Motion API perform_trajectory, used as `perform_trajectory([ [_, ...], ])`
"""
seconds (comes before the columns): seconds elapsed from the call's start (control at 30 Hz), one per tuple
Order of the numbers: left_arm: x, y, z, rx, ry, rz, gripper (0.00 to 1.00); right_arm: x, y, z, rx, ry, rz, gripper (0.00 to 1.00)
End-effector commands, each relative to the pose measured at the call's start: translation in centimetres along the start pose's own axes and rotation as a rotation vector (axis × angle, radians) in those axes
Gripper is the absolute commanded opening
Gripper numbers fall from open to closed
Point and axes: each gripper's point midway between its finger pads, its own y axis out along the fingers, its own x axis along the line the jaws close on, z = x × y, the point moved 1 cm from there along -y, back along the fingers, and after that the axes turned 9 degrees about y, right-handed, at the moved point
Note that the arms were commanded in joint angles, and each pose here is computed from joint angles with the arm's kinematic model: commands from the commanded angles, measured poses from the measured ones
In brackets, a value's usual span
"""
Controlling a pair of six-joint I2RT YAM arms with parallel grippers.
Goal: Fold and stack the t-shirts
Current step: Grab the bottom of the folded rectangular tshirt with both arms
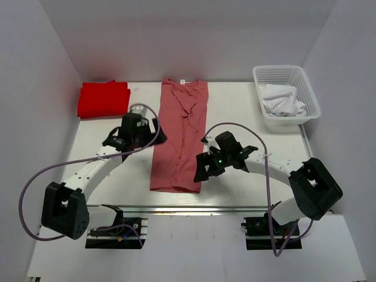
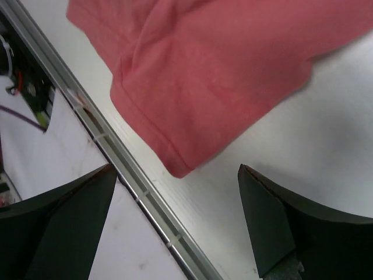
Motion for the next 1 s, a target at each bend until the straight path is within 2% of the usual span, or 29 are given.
perform_trajectory([
  [0.0, 2.0, -1.5, 9.4, 0.299, -0.111, -0.073, 1.00, 0.5, 0.6, 2.0, 0.109, 0.001, -0.039, 0.90],
  [0.17, 3.1, -4.4, 16.0, 0.407, -0.177, -0.074, 1.00, -0.2, 1.6, 4.0, 0.191, 0.056, -0.009, 0.89],
  [0.27, 3.1, -5.5, 18.3, 0.448, -0.189, -0.060, 1.00, -0.6, 2.0, 5.3, 0.221, 0.084, 0.002, 0.87],
  [0.47, 3.3, -6.7, 22.1, 0.539, -0.202, -0.027, 0.92, -0.4, 3.2, 5.7, 0.248, 0.102, -0.034, 0.84],
  [0.6, 3.9, -6.7, 23.4, 0.552, -0.204, -0.036, 0.89, -0.9, 4.2, 5.5, 0.255, 0.137, -0.022, 0.75],
  [0.67, 4.0, -6.4, 24.0, 0.554, -0.206, -0.027, 0.84, -1.4, 4.6, 5.5, 0.256, 0.152, 0.000, 0.69],
  [0.73, 4.0, -6.3, 24.6, 0.573, -0.201, -0.020, 0.81, -1.4, 4.9, 5.2, 0.252, 0.165, -0.001, 0.59],
  [0.77, 4.0, -6.3, 24.6, 0.573, -0.201, -0.020, 0.78, -1.7, 5.2, 5.1, 0.253, 0.170, 0.016, 0.45],
  [0.8, 4.1, -6.3, 24.8, 0.583, -0.203, -0.024, 0.75, -2.0, 5.2, 5.2, 0.257, 0.183, 0.031, 0.39],
  [0.83, 3.7, -6.4, 24.9, 0.591, -0.199, -0.008, 0.71, -2.2, 5.2, 5.1, 0.255, 0.190, 0.048, 0.17],
  [0.87, 3.8, -6.3, 25.1, 0.589, -0.199, -0.007, 0.64, -2.5, 5.1, 5.4, 0.259, 0.201, 0.064, 0.05],
  [0.9, 3.9, -6.3, 25.4, 0.591, -0.199, -0.007, 0.60, -2.7, 5.0, 5.5, 0.257, 0.205, 0.075, 0.00],
  [0.93, 3.9, -6.3, 25.4, 0.591, -0.199, -0.007, 0.55, -2.6, 4.8, 5.6, 0.258, 0.206, 0.077, 0.00],
  [0.97, 3.9, -6.3, 25.4, 0.591, -0.199, -0.007, 0.43, -2.7, 4.6, 5.7, 0.254, 0.204, 0.090, 0.00],
])
